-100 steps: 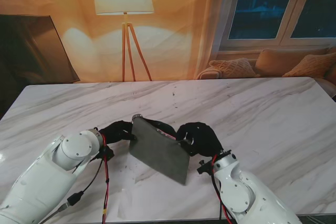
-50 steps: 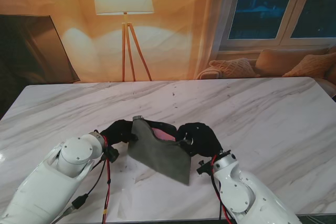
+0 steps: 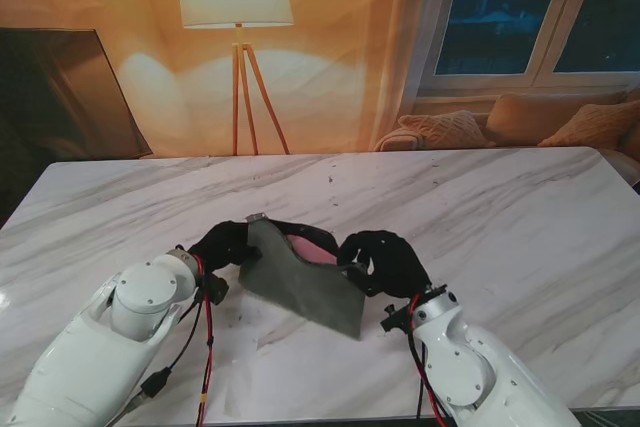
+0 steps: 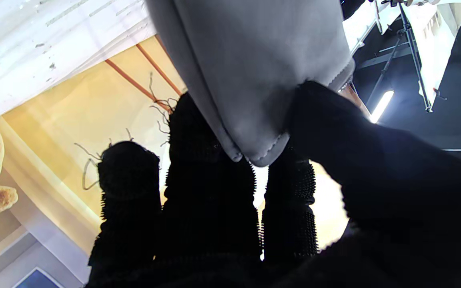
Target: Collect documents into a storage pouch
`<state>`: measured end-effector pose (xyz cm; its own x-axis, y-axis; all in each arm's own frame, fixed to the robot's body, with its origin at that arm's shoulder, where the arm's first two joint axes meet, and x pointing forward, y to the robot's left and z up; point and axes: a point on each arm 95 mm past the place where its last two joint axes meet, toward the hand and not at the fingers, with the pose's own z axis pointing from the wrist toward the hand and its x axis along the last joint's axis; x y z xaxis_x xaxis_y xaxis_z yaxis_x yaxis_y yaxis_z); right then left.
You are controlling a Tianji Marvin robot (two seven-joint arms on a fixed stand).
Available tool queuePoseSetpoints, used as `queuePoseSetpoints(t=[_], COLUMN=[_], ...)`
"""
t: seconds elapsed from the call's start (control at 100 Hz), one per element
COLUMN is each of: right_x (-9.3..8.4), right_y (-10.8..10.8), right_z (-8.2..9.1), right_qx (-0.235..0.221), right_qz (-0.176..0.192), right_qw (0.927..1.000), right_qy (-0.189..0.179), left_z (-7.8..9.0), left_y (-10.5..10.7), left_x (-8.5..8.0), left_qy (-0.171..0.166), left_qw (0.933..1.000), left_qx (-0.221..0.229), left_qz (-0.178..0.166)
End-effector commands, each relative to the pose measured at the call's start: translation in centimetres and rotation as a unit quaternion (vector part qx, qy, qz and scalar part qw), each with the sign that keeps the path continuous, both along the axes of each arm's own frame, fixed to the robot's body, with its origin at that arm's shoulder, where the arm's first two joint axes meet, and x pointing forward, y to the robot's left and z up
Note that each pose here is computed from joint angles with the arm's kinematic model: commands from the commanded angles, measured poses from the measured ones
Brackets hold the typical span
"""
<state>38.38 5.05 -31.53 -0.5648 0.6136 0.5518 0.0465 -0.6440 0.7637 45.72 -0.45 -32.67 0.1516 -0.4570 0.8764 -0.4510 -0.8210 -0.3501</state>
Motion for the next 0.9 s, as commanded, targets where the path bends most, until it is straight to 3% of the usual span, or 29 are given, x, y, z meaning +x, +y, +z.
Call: queuePoseSetpoints(t=[0.0, 0.31, 0.45, 0.89], right_x=[-0.2, 0.2, 0.7, 2.9], right_y=[-0.5, -2.1, -2.3, 0.7], right_z=[0.5, 2.3, 3.2, 6.9], right_qx=[-0.017, -0.036, -0.040, -0.062], right_qz=[0.000, -0.023, -0.029, 0.005], right_qw=[0.9998, 0.9985, 0.9986, 0.9981], right_qy=[-0.011, -0.034, -0.019, 0.005], left_z=[0.7, 0.3, 0.1, 1.2], left_y=[-0.3, -0.8, -1.7, -4.0], left_x=[0.1, 0.1, 0.1, 0.1], left_qy=[-0.007, -0.006, -0.011, -0.044], left_qw=[0.9999, 0.9999, 0.9999, 0.9981], left_qx=[0.004, 0.003, -0.006, -0.033], left_qz=[-0.012, -0.009, -0.009, -0.029])
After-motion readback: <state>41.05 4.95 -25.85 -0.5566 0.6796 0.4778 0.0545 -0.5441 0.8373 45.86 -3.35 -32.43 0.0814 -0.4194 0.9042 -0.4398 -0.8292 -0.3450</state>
